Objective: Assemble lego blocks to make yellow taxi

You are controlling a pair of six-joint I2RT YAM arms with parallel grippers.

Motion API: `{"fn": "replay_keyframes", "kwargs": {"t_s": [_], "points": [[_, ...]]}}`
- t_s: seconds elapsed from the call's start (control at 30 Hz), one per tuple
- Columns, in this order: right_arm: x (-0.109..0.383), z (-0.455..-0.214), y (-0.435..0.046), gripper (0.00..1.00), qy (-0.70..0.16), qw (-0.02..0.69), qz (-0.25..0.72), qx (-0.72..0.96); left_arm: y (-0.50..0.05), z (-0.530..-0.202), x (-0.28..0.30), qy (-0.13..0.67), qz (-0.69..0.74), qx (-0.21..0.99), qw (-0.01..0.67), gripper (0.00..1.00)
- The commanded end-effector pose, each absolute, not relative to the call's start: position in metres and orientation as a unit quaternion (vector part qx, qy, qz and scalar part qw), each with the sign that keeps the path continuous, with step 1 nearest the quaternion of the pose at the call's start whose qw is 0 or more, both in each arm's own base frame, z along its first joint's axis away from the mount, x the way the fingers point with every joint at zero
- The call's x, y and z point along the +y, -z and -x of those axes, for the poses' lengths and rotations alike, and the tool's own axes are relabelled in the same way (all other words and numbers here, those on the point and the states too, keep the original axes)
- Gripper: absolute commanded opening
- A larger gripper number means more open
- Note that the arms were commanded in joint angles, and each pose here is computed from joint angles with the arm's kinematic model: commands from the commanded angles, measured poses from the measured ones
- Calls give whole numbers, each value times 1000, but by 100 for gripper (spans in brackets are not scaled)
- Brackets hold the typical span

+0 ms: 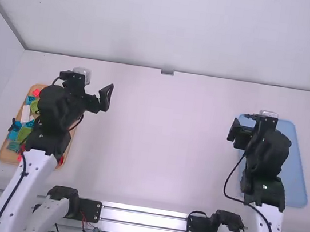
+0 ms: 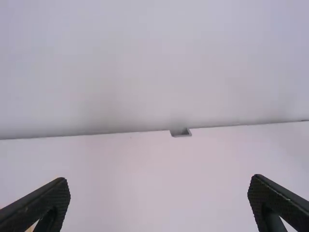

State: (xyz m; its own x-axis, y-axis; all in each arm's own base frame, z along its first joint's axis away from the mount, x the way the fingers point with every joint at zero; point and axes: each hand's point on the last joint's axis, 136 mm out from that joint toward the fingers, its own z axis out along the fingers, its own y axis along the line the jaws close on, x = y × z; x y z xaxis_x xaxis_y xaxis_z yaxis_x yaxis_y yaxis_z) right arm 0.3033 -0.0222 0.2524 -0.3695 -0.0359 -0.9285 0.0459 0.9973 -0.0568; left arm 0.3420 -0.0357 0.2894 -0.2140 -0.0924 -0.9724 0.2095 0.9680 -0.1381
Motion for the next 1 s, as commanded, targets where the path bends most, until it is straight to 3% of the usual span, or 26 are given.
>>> {"fn": "replay_keyframes", "kwargs": {"t_s": [0.0,0.43,0.97], "points": [[-13,-301,-254,95,11,571,-13,821,-279,-336,-40,106,-55,776,620,95],[3,-283,-259,75,-6,650,5,760,-227,-301,-7,15,-12,798,603,76],[3,-251,-174,39,-6,653,5,758,-146,-257,0,0,0,798,603,41]]}}
